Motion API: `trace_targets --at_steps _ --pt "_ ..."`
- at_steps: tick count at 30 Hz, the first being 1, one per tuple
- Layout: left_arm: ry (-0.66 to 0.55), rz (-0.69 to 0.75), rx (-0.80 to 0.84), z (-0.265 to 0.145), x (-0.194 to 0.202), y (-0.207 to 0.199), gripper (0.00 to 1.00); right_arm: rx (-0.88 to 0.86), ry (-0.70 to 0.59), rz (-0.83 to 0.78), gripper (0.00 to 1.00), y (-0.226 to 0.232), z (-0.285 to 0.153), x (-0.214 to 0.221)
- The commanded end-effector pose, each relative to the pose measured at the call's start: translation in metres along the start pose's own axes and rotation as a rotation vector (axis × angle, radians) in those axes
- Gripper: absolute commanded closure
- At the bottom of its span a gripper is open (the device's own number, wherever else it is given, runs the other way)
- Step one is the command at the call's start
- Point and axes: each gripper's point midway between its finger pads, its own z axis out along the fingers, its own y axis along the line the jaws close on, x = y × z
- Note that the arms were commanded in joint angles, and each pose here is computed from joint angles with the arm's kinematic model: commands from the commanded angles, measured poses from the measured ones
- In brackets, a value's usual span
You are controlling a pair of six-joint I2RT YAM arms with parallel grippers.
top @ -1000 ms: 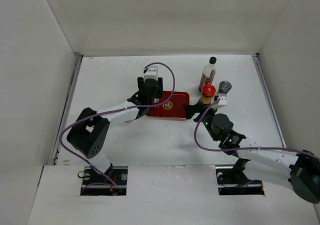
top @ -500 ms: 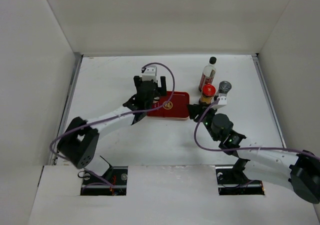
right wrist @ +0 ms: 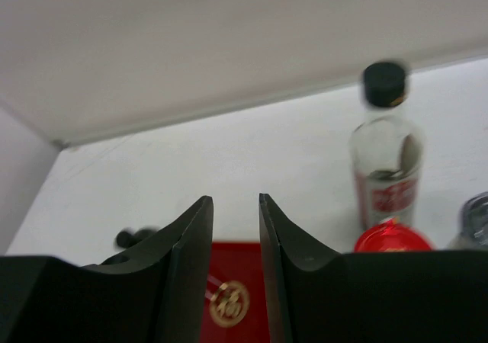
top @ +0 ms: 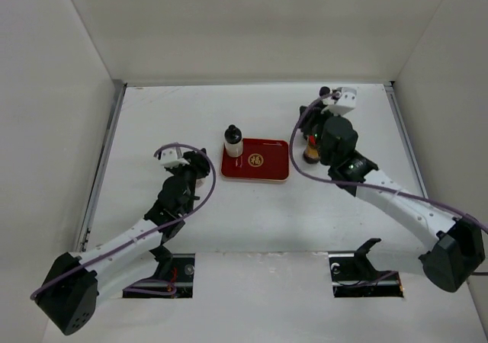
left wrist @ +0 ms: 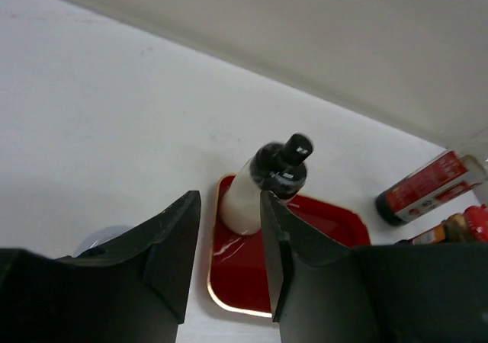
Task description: Organize the condiment bottles
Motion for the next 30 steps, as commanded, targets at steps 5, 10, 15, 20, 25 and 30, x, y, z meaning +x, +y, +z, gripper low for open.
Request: trace_targets --at_steps 5,10,15,20,25,30 --pt "-0.141 -0.141 0.054 -0.012 -0.034 0.010 0.60 0.272 0.045 -0.198 0.37 -0.076 0.056 -0.032" --pt "-0.147 -0.154 0.068 -0.015 -0.032 0.012 0.55 0.324 0.053 -0.247 0.12 -0.098 0.071 -0.039" --pt "-0.147 -0.156 0.076 -0.015 -0.032 0.009 0.48 0.321 0.092 -0.270 0.11 -0.112 0.094 -0.033" --pt "-0.163 -0.163 0.082 -0.016 -0.034 0.010 0.40 0.249 0.081 -0.250 0.13 -0.105 0.114 -0.029" --pt "-0.150 -0.154 0.071 -0.013 -0.028 0.012 0.38 0.238 0.086 -0.247 0.23 -0.104 0.129 -0.023" --pt "-0.149 -0.154 0.072 -0.012 -0.027 0.012 0.37 0.243 0.062 -0.254 0.48 -0.102 0.136 -0.026"
